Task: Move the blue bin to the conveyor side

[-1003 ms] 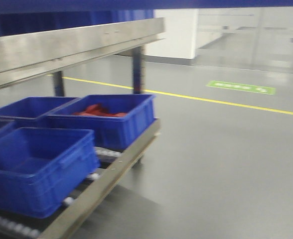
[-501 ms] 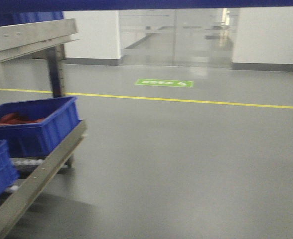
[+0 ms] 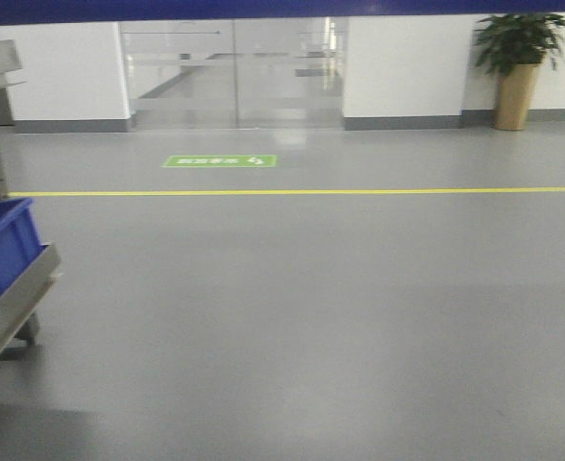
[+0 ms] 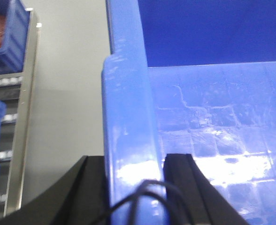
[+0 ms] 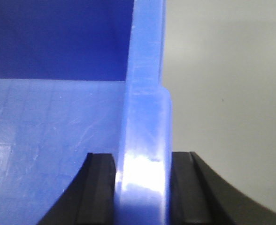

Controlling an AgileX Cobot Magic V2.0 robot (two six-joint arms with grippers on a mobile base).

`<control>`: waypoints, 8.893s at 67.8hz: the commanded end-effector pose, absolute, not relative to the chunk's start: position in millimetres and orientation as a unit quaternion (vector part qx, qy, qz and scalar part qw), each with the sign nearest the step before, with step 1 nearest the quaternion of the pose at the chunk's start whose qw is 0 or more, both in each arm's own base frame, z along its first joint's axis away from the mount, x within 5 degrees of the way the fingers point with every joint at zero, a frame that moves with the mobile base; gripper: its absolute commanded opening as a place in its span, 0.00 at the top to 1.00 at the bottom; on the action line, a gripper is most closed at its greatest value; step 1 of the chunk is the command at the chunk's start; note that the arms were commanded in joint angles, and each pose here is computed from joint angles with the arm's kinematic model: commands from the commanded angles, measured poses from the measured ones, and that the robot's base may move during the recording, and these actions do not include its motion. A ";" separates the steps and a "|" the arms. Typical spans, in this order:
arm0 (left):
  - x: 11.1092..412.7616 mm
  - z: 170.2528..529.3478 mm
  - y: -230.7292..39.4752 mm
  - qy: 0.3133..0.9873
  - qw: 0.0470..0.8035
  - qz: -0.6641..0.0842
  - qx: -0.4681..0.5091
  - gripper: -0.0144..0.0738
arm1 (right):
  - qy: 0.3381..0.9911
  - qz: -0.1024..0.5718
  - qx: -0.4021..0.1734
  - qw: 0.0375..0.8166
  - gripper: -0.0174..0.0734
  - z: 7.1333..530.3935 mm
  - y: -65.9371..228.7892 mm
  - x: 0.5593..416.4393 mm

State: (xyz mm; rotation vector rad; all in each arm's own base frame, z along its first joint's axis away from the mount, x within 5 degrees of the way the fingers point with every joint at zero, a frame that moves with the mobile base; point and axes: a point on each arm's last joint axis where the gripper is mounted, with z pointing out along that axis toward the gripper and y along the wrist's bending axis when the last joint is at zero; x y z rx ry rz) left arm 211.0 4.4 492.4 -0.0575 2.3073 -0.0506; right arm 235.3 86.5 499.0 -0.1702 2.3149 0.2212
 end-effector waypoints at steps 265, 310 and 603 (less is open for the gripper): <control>205.7 510.1 5.8 0.884 0.468 -0.011 -0.020 0.85 | 0.883 0.080 -0.069 0.458 0.90 517.4 79.9 230.8; 208.0 513.7 6.0 0.872 0.489 -0.011 -0.020 0.85 | 0.883 0.080 -0.069 0.458 0.90 517.4 79.9 230.8; 128.8 414.6 6.6 0.851 0.525 0.018 -0.018 0.82 | 0.888 -0.016 -0.093 0.449 0.91 433.8 46.5 181.0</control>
